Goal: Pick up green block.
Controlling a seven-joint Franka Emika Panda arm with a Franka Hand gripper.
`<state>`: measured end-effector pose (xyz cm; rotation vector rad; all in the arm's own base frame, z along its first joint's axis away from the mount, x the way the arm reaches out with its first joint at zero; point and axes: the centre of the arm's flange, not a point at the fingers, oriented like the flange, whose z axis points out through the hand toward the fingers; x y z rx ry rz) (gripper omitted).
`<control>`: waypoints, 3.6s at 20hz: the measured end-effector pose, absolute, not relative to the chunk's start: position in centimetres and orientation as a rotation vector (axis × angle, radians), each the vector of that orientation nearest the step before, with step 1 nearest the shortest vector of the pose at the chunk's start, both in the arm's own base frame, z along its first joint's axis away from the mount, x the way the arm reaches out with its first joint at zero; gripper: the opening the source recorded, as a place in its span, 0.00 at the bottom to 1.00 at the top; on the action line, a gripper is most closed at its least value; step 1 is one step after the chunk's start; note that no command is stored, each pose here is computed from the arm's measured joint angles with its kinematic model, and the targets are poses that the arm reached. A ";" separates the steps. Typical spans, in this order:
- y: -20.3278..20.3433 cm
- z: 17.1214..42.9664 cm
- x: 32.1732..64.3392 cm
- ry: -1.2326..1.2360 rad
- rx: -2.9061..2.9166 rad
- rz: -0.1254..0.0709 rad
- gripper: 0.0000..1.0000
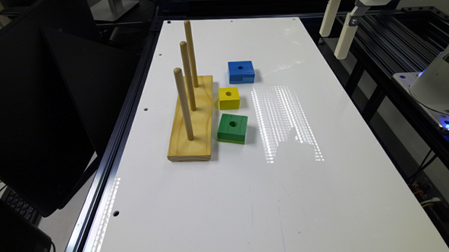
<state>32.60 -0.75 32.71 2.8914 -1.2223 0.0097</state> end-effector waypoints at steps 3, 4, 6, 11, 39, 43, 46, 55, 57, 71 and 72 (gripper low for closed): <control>-0.7 32.7 32.6 -1.222 2.891 0.010 1.00; -0.7 32.7 32.6 -1.222 2.891 0.010 1.00; -0.7 32.7 32.6 -1.222 2.891 0.010 1.00; -0.7 32.7 32.6 -1.222 2.891 0.010 1.00; 1.8 33.2 39.1 -1.194 2.916 0.067 1.00; 2.4 33.0 40.9 -1.192 2.915 0.057 1.00; 2.6 32.9 41.7 -1.190 2.915 0.052 1.00; 5.4 33.2 44.2 -1.192 2.919 0.066 1.00; 5.8 33.0 44.7 -1.193 2.919 0.062 1.00; 6.8 33.2 46.7 -1.195 2.931 0.072 1.00; 7.3 33.3 47.1 -1.196 2.933 0.075 1.00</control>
